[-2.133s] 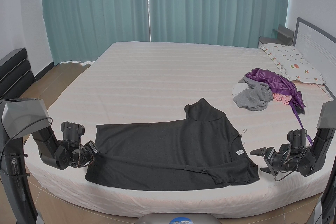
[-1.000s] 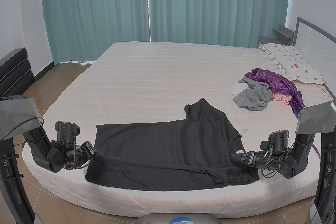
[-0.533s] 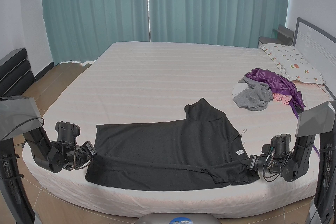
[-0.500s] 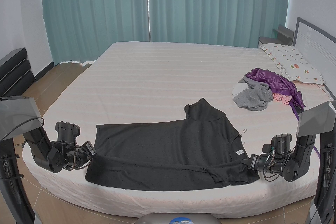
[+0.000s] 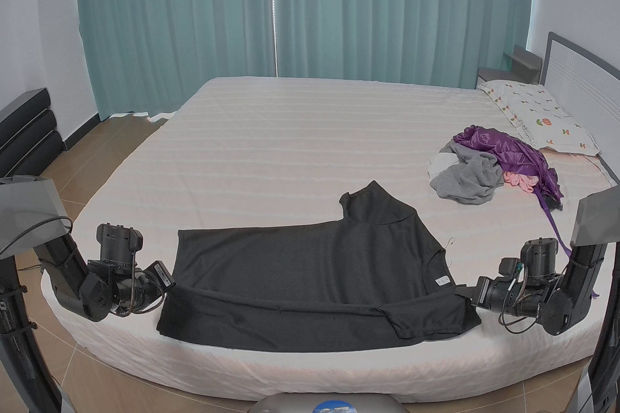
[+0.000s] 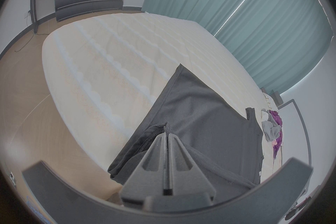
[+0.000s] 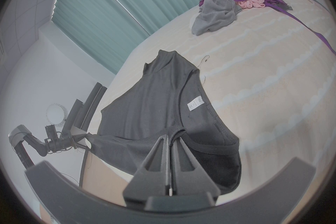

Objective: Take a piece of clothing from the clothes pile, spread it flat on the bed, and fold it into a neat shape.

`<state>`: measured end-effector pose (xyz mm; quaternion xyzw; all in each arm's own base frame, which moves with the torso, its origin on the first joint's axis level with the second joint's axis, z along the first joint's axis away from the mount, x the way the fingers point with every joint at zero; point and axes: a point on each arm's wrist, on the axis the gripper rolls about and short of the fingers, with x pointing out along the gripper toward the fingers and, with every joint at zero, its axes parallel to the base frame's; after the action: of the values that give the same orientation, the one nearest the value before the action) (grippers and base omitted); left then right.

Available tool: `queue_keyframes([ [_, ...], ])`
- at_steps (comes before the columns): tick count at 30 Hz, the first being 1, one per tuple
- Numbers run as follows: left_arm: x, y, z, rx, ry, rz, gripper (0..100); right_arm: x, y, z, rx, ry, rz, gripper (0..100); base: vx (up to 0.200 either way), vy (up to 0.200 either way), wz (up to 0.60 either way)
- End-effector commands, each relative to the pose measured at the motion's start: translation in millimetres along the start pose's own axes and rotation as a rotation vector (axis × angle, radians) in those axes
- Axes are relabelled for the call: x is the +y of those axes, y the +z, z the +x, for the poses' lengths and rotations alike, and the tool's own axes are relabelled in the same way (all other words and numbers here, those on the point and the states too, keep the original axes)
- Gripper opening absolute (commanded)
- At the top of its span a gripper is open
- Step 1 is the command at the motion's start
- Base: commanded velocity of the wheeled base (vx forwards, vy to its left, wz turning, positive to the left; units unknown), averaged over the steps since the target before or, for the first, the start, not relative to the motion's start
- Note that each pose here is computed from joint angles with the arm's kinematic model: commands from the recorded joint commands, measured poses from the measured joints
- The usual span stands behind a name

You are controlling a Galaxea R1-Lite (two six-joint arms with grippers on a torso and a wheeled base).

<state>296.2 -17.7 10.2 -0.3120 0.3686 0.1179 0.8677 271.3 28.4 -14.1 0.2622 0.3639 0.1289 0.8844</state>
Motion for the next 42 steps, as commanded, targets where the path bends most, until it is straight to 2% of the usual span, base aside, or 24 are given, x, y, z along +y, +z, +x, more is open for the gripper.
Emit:
queue_keyframes([
  [1, -0.5, 0.9, -16.2, -0.017, -0.014, -0.001, 0, 8.9, 9.4, -20.0, -0.054, 0.028, 0.008, 0, 0.0, 0.0, 0.0],
  [11, 8.0, -7.3, -29.0, 0.005, 0.0, -0.004, 0, 12.5, 7.0, -43.5, -0.067, 0.04, 0.025, 0, 0.0, 0.0, 0.0],
  [17, 8.8, -5.6, -40.3, -0.014, -0.011, -0.009, 0, 19.4, 4.2, -60.4, -0.074, 0.072, 0.043, 0, 0.0, 0.0, 0.0],
  [25, 14.1, -9.6, -58.3, -0.024, -0.011, -0.009, 0, 12.1, -5.6, -69.3, -0.05, 0.034, 0.069, 0, 0.0, 0.0, 0.0],
  [34, 20.9, -16.8, -65.0, -0.005, 0.007, -0.009, 0, 9.4, -6.3, -70.1, -0.048, 0.025, 0.079, 0, 0.0, 0.0, 0.0],
  [42, 12.5, -3.9, -49.5, -0.027, -0.014, -0.029, 0, 1.9, 1.3, -43.0, -0.05, 0.02, 0.071, 0, 0.0, 0.0, 0.0],
])
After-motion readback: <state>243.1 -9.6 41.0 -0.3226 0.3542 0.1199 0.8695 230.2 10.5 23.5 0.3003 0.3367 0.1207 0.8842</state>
